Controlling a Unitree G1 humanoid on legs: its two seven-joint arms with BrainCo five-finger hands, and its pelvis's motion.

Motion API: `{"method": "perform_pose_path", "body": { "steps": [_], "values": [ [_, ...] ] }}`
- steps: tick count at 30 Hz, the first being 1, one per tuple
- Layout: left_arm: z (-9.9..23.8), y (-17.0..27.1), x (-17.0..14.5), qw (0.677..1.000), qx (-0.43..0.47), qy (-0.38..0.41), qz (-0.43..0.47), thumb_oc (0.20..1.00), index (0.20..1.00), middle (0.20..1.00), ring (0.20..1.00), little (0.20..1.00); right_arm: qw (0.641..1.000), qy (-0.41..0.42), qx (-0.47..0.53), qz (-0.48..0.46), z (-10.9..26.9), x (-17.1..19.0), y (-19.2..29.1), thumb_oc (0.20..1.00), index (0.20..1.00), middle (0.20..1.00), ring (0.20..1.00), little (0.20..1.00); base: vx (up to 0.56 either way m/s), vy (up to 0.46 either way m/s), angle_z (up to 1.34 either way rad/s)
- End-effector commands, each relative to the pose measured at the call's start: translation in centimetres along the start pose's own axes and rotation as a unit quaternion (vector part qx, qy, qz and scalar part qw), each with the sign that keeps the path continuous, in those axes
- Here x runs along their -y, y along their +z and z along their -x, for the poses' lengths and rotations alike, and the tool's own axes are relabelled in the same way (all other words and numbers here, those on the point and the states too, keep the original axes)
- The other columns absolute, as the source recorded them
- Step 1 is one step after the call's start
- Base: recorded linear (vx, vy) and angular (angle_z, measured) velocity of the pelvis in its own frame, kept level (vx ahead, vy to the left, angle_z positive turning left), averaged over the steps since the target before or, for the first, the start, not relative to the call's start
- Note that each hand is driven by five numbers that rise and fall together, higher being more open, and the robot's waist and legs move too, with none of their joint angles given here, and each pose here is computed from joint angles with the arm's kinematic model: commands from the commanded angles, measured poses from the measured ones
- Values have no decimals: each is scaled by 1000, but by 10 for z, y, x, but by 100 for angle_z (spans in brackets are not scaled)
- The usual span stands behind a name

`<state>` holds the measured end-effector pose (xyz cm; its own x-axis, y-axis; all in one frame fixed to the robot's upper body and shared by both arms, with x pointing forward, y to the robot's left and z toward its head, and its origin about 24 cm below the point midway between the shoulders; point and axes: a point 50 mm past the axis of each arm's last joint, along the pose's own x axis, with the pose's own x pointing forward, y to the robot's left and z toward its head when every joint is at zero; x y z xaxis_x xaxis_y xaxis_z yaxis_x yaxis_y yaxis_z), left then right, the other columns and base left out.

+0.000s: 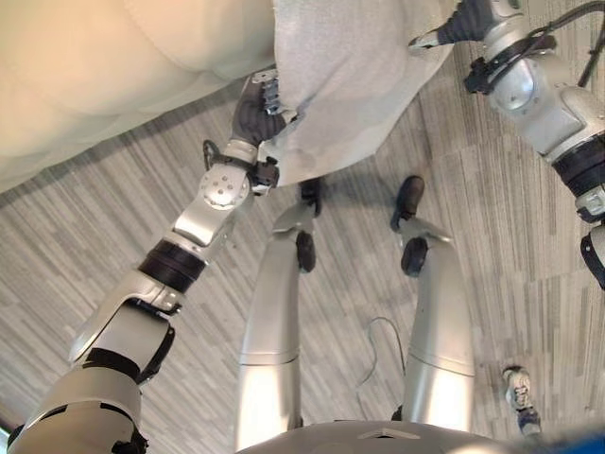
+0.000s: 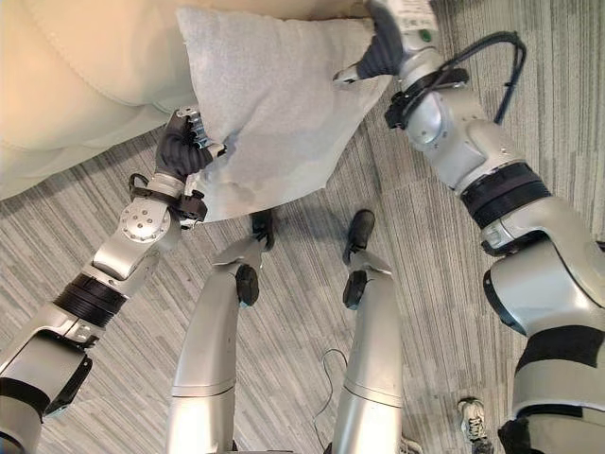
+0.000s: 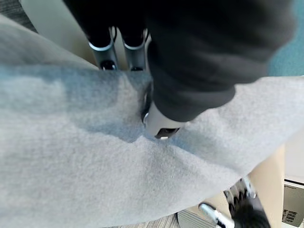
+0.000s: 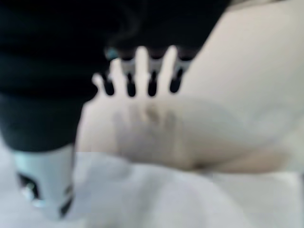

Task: Pick up all the scattered cushions and arrange them neatly on the sofa.

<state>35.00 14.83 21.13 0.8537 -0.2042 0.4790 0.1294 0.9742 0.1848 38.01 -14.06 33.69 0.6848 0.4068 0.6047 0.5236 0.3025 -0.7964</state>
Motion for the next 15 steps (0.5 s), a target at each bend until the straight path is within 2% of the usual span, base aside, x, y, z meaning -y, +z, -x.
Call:
{"method": "perform_pose_path", "body": {
  "steps": [1,8,15],
  "values": [
    [15,35,24,989,120,-51,66,200,200,200,200,200,998,25,53,-26,-2,-21,27,1000,1000,1000,1000,1000,0,0,0],
    [12,48,30,984,148,-56,79,200,200,200,200,200,995,55,69,-44,-6,-41,46,1000,1000,1000,1000,1000,28,10,1],
    [2,62,38,978,181,-45,93,200,200,200,200,200,981,127,125,-82,-1,-80,93,1000,1000,1000,1000,1000,16,10,2]
  ]
}}
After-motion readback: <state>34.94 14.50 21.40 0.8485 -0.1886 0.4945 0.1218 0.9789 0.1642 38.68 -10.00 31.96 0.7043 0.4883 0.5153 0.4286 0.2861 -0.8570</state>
